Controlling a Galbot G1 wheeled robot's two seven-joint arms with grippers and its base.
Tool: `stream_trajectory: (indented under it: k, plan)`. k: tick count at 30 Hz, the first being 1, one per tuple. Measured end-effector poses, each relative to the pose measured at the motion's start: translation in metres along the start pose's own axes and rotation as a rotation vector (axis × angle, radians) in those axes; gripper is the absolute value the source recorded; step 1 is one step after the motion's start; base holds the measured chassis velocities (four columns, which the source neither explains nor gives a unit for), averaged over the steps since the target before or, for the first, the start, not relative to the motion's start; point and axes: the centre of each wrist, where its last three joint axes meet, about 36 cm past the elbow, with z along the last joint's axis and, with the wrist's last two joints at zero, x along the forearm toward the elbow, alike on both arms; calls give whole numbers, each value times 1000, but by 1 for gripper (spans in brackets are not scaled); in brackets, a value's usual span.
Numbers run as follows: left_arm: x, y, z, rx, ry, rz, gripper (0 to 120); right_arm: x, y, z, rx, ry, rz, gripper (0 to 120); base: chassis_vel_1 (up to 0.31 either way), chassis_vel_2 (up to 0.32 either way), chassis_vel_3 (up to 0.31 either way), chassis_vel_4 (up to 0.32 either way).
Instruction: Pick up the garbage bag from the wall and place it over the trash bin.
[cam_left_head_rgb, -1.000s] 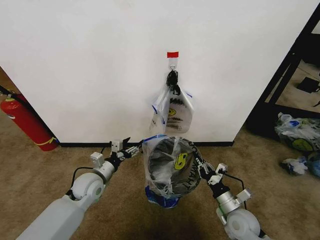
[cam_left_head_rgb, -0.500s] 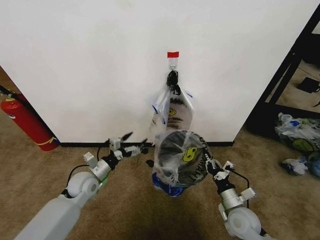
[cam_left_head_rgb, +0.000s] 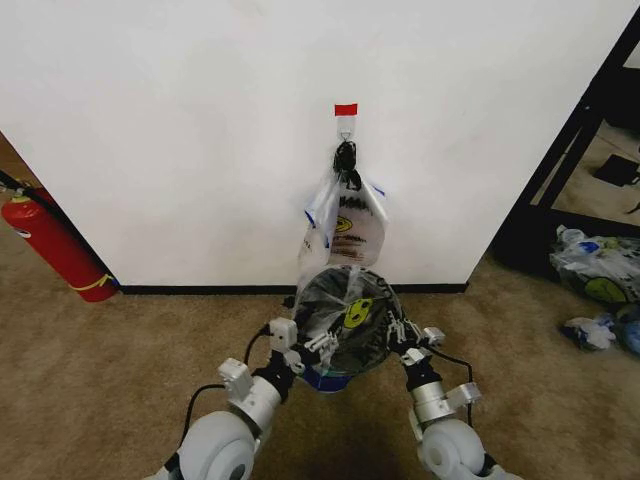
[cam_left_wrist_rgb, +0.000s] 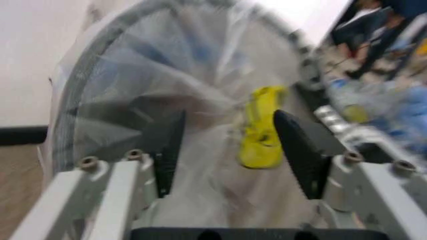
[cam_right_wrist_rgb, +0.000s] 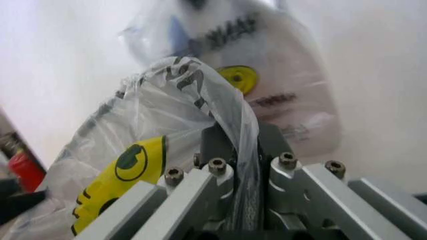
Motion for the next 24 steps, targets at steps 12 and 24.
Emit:
stream_trajectory:
  k: [12, 24]
  plan:
    - [-20, -1, -1, -56, 110, -155, 12, 7, 7, 8, 82, -18, -114, 1, 0, 0, 0, 0]
    - [-27, 1, 11, -143, 151, -179, 0, 9, 17, 8, 91, -40, -185, 1, 0, 0, 0, 0]
